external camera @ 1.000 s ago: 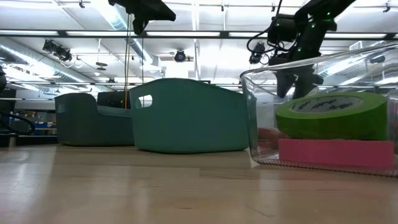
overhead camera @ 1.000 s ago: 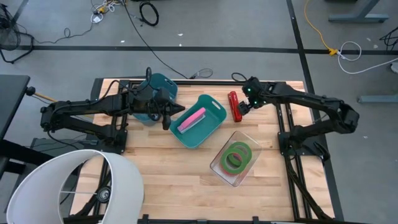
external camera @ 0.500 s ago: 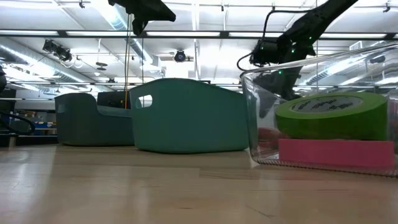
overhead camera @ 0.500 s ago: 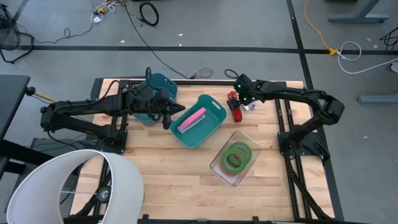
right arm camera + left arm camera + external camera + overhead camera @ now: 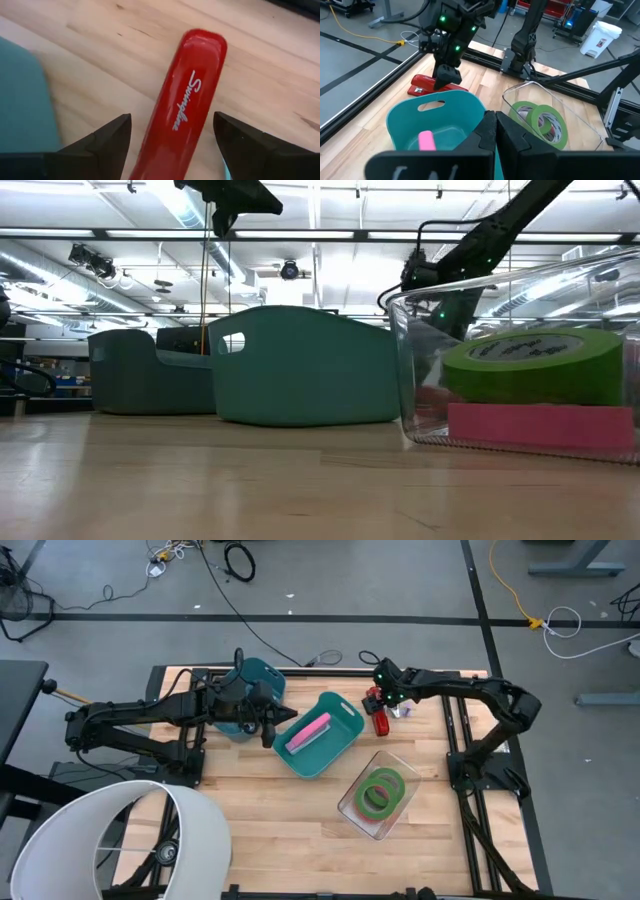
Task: Pick and place Stapler, Stapler remover, tape
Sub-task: Put the red stapler into the green bin
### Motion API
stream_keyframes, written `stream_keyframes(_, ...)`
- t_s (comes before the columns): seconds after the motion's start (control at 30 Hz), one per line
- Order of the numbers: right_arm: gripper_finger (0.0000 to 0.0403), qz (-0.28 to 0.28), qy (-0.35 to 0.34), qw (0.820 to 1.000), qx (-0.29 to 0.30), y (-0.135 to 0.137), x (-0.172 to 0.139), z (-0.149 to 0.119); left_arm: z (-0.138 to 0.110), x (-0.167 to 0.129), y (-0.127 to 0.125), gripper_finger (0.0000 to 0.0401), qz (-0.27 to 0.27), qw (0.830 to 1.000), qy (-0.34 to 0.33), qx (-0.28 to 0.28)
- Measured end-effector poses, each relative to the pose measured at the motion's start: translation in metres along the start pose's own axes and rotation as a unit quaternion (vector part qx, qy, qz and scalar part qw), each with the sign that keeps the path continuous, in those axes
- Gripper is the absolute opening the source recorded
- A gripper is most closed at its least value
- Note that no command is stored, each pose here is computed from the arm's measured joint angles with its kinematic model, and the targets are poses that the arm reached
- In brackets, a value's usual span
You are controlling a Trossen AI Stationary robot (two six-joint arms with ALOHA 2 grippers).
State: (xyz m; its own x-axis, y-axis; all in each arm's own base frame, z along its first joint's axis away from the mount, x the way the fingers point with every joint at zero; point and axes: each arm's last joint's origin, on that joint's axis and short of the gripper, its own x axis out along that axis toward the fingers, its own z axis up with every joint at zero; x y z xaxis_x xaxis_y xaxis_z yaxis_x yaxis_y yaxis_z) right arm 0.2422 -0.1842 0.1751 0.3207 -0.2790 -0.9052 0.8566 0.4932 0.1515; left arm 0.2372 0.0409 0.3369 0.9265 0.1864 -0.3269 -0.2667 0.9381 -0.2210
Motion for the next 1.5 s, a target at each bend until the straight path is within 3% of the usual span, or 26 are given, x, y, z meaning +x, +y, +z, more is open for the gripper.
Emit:
stream_keyframes(0.43,0.0274,-0.019,0.002,1.000,-0.014,-0.001,0.015,0.000,0.000,0.000,0.000,0.0009,0.000,1.000,0.000,-0.002)
stream_keyframes(1.0,0.0158,-0.015,0.002,1.000,-0.021,0.000,0.015,0.000,0.000,0.000,0.000,0.0009,0.000,1.000,0.000,-0.002)
stream_keyframes(1.5,0.0135,-0.001,-0.024,0.999,-0.032,0.001,0.001,0.004,0.000,0.000,0.000,0.0009,0.000,1.000,0.000,-0.002)
